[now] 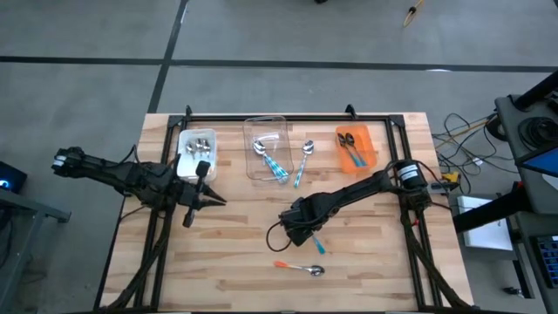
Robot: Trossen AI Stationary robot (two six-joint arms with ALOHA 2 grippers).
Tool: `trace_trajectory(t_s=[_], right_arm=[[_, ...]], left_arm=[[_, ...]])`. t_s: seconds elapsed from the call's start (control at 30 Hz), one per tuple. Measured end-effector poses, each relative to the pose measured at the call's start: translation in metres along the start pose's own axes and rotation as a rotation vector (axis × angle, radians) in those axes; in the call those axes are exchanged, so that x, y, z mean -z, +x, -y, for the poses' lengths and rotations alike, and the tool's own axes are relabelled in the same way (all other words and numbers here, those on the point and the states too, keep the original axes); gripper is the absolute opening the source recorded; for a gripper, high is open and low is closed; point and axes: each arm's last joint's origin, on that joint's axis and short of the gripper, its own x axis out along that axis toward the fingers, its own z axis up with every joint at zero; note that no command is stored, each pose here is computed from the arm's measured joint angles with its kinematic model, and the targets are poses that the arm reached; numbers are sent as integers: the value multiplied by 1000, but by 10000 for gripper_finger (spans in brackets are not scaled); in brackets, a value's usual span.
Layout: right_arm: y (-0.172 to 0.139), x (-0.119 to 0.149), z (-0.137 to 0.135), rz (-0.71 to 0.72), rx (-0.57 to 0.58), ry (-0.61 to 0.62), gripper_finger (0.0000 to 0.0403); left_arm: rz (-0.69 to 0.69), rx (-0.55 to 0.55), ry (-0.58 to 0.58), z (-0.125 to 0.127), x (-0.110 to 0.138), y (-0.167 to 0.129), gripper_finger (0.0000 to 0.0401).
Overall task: Sort silverware by color (type)
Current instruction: Put the blue spoon into the orange bin
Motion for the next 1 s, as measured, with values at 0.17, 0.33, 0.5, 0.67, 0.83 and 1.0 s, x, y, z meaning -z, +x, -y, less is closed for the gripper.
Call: trace_trajectory(t_s=[0.17,0.33,0.5,0.67,0.83,1.0], right_arm=[[0,-2,-2,44,-13,-1,131],[1,-3,-3,68,-16,0,119],[3,-3,-3,74,-28,10,105],[4,-3,-3,73,-26,10,98],[7,-3,-2,77,-36,10,98],[23,-3,-5,58,-17,-7,98]], left_arm=[[2,-1,1,0,0,0,15],[2,-1,1,0,0,0,15],[2,-1,1,0,0,0,15],[2,-1,2,0,0,0,15],[2,-1,2,0,0,0,15],[2,-1,5,0,0,0,15]])
